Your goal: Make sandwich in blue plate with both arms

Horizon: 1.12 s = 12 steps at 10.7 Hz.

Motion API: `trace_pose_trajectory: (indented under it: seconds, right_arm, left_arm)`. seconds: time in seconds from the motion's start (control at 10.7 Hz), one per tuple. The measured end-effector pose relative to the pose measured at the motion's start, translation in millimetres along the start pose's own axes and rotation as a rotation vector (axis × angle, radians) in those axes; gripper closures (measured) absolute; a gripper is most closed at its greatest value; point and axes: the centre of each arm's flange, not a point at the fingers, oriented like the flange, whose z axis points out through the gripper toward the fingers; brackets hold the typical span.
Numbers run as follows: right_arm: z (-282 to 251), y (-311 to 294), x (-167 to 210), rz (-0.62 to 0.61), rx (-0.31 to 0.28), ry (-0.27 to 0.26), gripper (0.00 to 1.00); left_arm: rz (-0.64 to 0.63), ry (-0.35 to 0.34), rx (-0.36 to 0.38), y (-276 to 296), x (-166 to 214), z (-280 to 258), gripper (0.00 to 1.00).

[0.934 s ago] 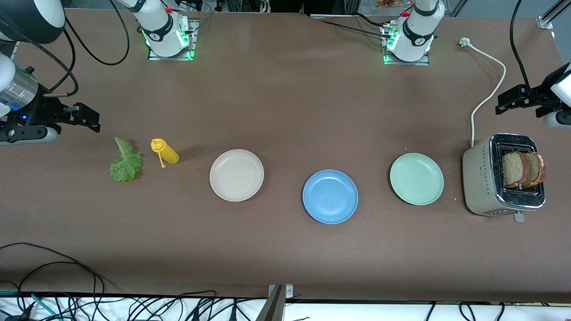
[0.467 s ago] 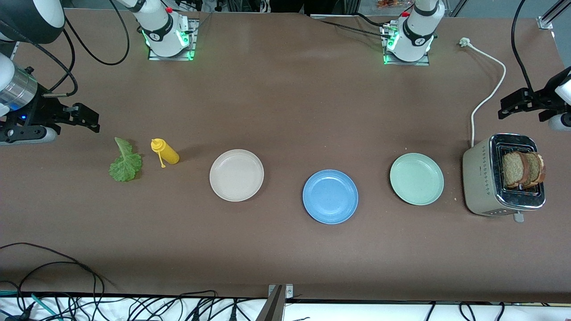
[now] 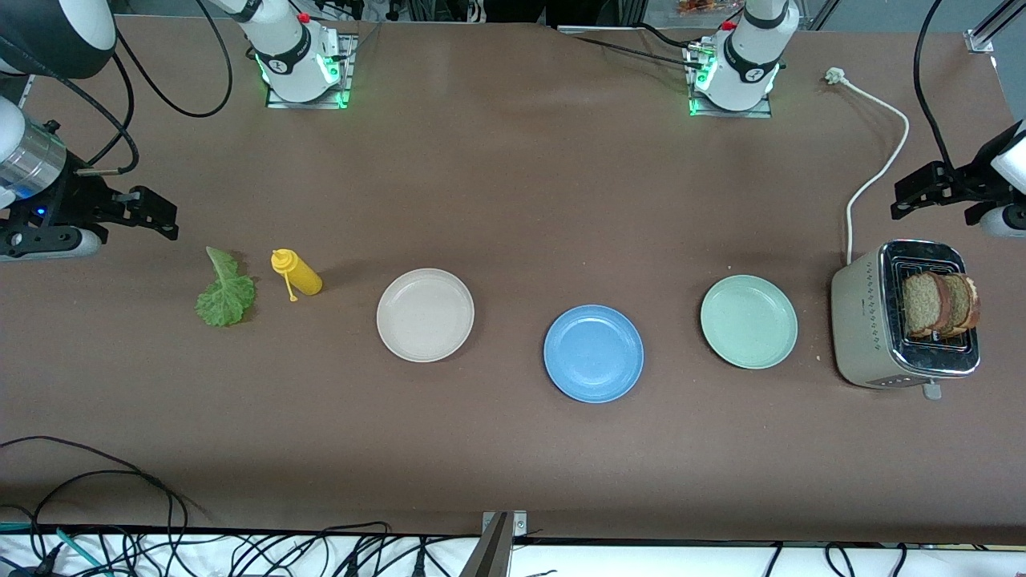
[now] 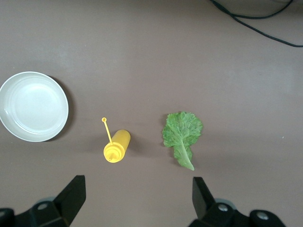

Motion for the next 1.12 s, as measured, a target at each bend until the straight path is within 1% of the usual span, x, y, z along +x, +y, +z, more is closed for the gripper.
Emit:
trace_pose_trajectory:
  seconds: [0.28, 0.65, 1.12]
  right_arm:
    - [2.8, -0.3, 0.8, 0.000, -0.001, -0.006, 0.00]
    - [5.5, -0.5, 1.9, 0.000, -0.001, -0.011, 0.00]
    - [7.1, -0.7, 2.4, -0.001, -0.002, -0.014, 0.00]
  left_arm:
    - [-0.002, 0.001, 0.000, -0.7, 0.0, 0.0, 0.00]
    - [-0.056, 0.001, -0.001, -0.2, 0.1, -0.1, 0.00]
    - [-0.058, 0.001, -0.001, -0.2, 0.1, -0.1, 0.00]
